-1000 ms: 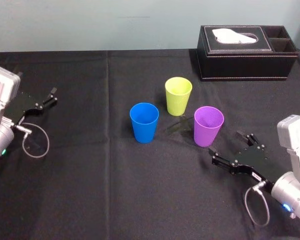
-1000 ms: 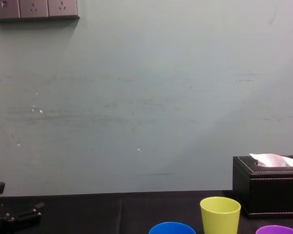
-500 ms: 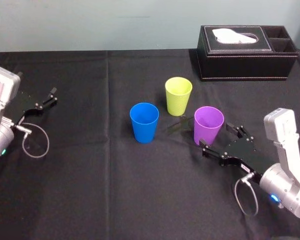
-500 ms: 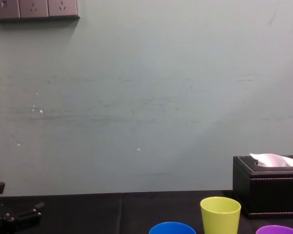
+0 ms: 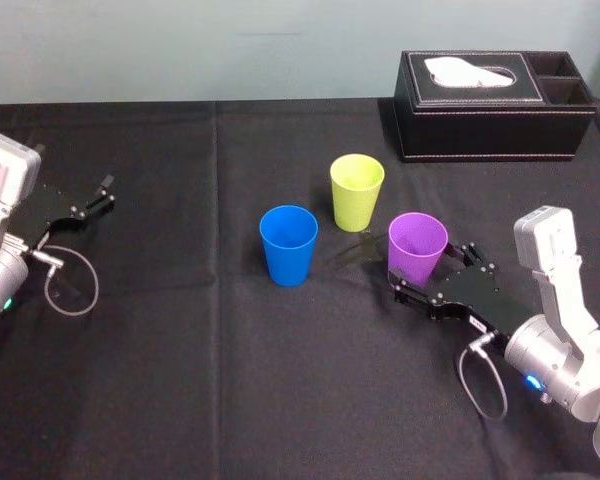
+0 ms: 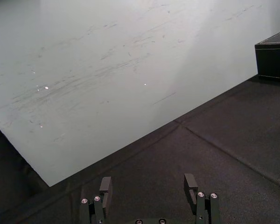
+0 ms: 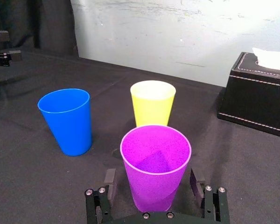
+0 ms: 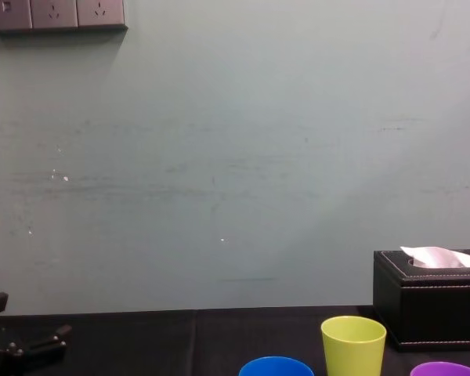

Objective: Stack the three plastic cups sequentially using one hand.

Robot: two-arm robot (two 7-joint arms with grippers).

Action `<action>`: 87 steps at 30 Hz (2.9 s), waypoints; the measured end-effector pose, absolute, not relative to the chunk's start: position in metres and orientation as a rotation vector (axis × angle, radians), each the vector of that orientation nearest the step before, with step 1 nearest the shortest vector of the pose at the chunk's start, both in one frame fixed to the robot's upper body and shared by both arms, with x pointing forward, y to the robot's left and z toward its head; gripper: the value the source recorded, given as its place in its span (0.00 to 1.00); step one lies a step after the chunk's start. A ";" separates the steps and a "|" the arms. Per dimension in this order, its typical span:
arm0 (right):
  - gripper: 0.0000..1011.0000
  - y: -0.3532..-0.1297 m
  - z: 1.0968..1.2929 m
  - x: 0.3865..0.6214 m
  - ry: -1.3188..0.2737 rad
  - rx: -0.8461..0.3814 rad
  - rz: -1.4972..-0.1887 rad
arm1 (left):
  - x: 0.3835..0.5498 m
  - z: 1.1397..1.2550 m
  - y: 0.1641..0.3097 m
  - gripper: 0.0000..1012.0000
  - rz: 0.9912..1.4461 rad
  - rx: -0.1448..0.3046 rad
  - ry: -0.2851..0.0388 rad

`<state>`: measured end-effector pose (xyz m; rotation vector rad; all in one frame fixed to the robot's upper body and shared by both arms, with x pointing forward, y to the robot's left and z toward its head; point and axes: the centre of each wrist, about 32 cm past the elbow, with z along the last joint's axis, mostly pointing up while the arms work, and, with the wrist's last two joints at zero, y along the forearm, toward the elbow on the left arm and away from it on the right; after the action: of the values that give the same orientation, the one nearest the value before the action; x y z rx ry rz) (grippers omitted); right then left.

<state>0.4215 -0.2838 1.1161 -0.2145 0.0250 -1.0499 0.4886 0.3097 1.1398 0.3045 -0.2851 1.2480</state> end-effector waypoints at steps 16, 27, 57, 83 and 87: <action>0.99 -0.277 1.111 0.432 0.021 -0.192 -1.074 | 0.489 1.140 0.310 1.00 1.248 0.305 -0.285; 0.99 -0.272 1.109 0.440 0.013 -0.198 -1.076 | 0.489 1.140 0.310 1.00 1.248 0.305 -0.285; 0.72 -0.273 1.120 0.440 0.008 -0.195 -1.066 | 0.489 1.140 0.310 1.00 1.248 0.304 -0.285; 0.72 -0.256 1.211 0.519 0.045 -0.157 -0.958 | 0.489 1.140 0.310 1.00 1.248 0.304 -0.285; 0.72 -0.248 1.212 0.529 0.039 -0.164 -0.953 | 0.489 1.140 0.310 1.00 1.248 0.304 -0.285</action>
<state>0.5291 -0.2482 1.2121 -0.1643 0.0393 -0.9535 0.4886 0.3097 1.1398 0.3045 -0.2850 1.2479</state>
